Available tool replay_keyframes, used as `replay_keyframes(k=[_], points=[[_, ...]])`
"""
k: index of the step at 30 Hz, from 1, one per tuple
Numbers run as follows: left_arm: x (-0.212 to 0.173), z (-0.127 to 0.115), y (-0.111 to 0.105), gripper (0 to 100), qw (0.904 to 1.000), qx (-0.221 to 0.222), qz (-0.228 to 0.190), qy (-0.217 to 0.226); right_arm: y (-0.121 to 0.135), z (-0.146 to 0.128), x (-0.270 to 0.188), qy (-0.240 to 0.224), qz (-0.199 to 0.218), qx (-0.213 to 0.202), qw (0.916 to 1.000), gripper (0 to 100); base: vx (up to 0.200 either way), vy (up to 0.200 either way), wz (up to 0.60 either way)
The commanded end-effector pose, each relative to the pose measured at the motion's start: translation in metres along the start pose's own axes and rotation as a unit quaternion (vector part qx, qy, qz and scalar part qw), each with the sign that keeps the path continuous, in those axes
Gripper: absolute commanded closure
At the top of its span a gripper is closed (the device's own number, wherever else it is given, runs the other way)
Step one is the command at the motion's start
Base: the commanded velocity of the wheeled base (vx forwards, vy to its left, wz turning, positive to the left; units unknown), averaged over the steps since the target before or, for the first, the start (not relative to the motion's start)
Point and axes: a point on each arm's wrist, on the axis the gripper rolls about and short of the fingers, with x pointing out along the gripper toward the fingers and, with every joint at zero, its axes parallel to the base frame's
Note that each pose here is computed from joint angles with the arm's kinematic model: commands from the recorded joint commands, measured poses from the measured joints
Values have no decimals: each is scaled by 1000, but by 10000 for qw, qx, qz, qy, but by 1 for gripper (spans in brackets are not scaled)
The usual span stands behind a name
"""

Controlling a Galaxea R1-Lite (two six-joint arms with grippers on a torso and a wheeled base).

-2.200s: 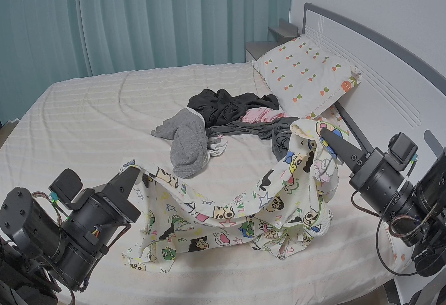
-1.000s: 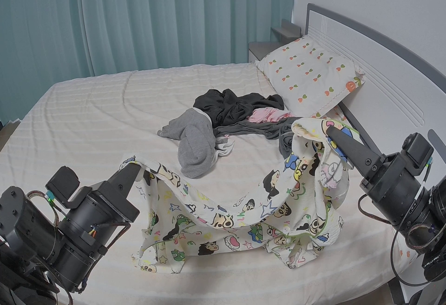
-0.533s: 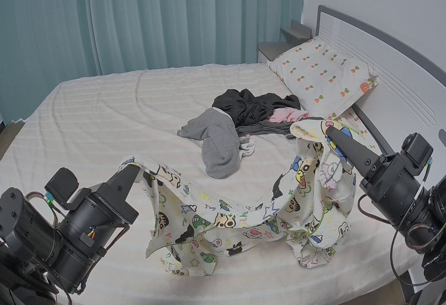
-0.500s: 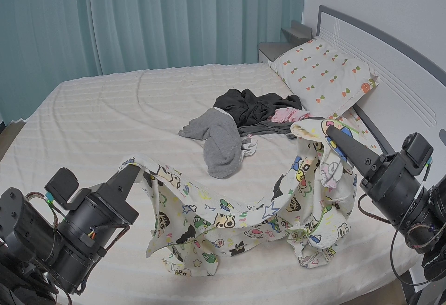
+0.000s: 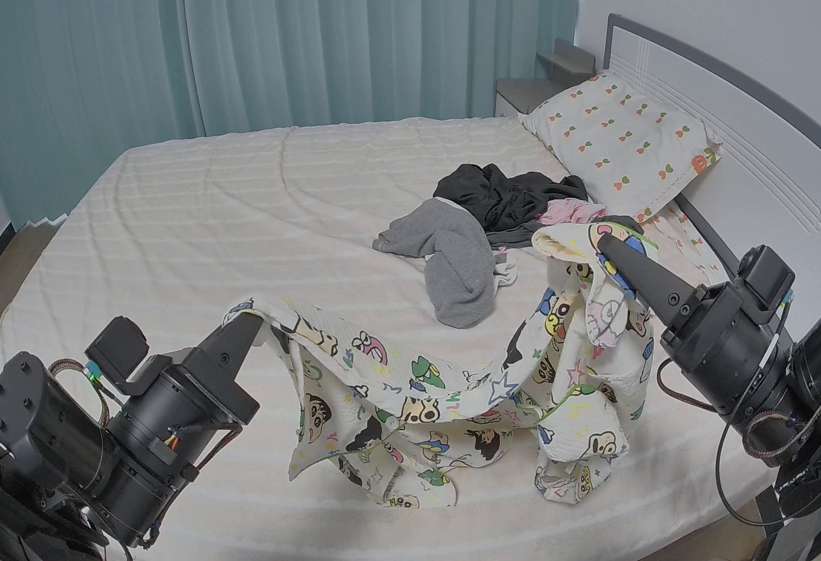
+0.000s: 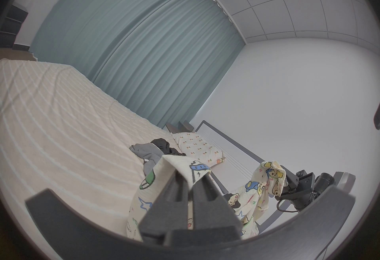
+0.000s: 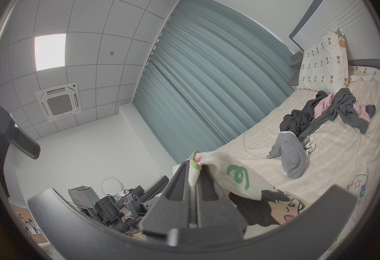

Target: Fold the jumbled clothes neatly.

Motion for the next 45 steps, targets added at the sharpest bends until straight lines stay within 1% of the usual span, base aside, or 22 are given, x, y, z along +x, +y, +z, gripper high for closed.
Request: replay_keyframes(k=[1,3,12,15,25,32,35,37,39,40,42,44,45], points=[[0,-1,-1,100,10000,-30,-38,-18,0,0,0,-25,19,3,10000,100,0,0,0],[0,-1,0,100,10000,-16,-24,-10,0,0,0,-25,19,3,10000,100,0,0,0],[-1,-2,-1,100,10000,-13,-42,19,0,0,0,-25,19,3,10000,100,-200,0,0],[-3,-3,1,100,10000,15,-23,65,0,0,0,-25,19,3,10000,100,0,0,0],[-3,-1,1,100,10000,-1,-26,17,0,0,0,-25,19,-5,10000,100,0,0,0],[-4,-4,2,100,10000,27,-2,85,0,0,0,-9,15,-19,10000,100,0,0,0],[-7,-7,2,100,9998,44,-44,206,-2,-6,-9,213,32,-73,9997,100,0,0,0],[-14,-13,-1,100,9989,59,-183,417,-4,-11,-16,530,202,-155,9983,100,0,0,0],[-20,-19,-3,100,9974,92,-331,630,-7,-18,-25,901,337,-231,9951,100,0,0,0],[-21,-20,-3,100,9968,104,-385,689,-8,-19,-27,998,373,-258,9940,100,0,0,0],[-22,-19,-5,100,9967,85,-435,680,-7,-20,-29,1058,454,-290,9929,100,0,0,0],[-22,-18,-6,100,9967,41,-474,657,-5,-18,-29,1000,503,-281,9933,100,0,0,0],[-25,-14,-7,100,9961,-10,-608,643,-1,-11,-32,880,630,-215,9939,100,0,0,0]])
